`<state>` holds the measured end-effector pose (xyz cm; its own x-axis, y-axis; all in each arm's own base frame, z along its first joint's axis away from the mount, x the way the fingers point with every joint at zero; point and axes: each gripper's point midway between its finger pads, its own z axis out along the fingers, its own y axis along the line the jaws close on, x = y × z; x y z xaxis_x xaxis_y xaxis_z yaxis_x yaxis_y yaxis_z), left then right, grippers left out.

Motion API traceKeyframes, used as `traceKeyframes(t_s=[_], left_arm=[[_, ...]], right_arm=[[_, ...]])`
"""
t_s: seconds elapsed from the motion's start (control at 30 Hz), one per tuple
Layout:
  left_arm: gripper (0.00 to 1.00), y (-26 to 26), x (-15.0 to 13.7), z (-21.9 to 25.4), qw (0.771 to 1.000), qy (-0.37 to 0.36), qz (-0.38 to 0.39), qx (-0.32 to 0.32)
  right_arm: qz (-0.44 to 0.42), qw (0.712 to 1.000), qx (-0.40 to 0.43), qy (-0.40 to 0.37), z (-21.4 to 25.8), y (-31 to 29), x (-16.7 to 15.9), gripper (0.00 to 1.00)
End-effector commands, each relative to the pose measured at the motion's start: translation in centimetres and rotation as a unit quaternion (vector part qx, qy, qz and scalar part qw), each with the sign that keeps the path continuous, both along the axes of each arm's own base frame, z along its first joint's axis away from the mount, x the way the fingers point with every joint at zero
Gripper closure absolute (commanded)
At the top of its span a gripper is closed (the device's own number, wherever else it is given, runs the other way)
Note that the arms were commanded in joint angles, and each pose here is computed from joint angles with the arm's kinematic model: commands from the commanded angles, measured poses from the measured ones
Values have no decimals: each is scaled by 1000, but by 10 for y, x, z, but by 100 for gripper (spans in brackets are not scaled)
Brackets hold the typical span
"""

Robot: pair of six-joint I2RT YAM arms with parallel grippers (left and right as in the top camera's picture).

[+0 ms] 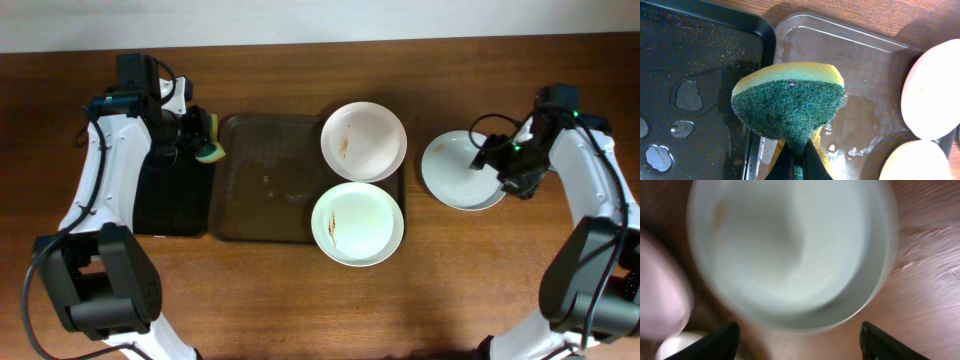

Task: Clean dirty plates on tray and stack at the side
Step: 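Lift the scrubbed plate with the right gripper and place it right of the tray, then grip the bottom white plate's rim with the right gripper and pull it left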

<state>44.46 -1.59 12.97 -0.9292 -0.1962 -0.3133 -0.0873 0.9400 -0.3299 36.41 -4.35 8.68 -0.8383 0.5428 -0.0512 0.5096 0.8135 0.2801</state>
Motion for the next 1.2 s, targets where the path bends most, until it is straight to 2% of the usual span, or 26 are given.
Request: traceKeyframes(t_s=[0.0, 0.13, 0.2, 0.27, 0.4, 0.7, 0.77, 0.8, 0.83, 0.97, 1.03, 1.17], left_arm=[[99, -1, 0, 1, 1000, -3, -4, 1], [99, -1, 0, 1, 1000, -2, -4, 1], [99, -1, 0, 1, 1000, -1, -4, 1], [99, -1, 0, 1, 1000, -1, -4, 1], [99, -1, 0, 1, 1000, -1, -4, 1], [99, -7, 0, 1, 1000, -2, -11, 5], [99, -8, 0, 1, 1000, -3, -12, 5], [99, -8, 0, 1, 1000, -3, -12, 5], [99, -8, 0, 1, 1000, -3, -12, 5], [99, -7, 0, 1, 1000, -3, -11, 8], [99, -6, 0, 0, 1000, -3, -10, 13], [99, -6, 2, 1, 1000, -6, -10, 14]], right_arm=[[103, 994, 24, -22, 26, 64, -3, 30], [164, 985, -31, 38, 7, 113, -33, 34], [197, 977, -58, 52, -4, 136, -47, 45], [209, 971, -100, 57, -18, 140, -55, 50], [227, 967, -99, 54, -42, 151, -65, 65], [242, 966, -63, 61, -77, 169, -74, 67], [238, 967, -64, 68, -81, 173, -76, 82], [232, 969, -62, 65, -81, 174, -74, 91], [226, 970, -61, 64, -80, 174, -73, 96], [234, 970, -41, 43, -61, 193, -60, 96], [238, 971, -30, 0, -45, 224, -44, 96], [191, 978, -9, -89, -35, 278, -16, 96]])
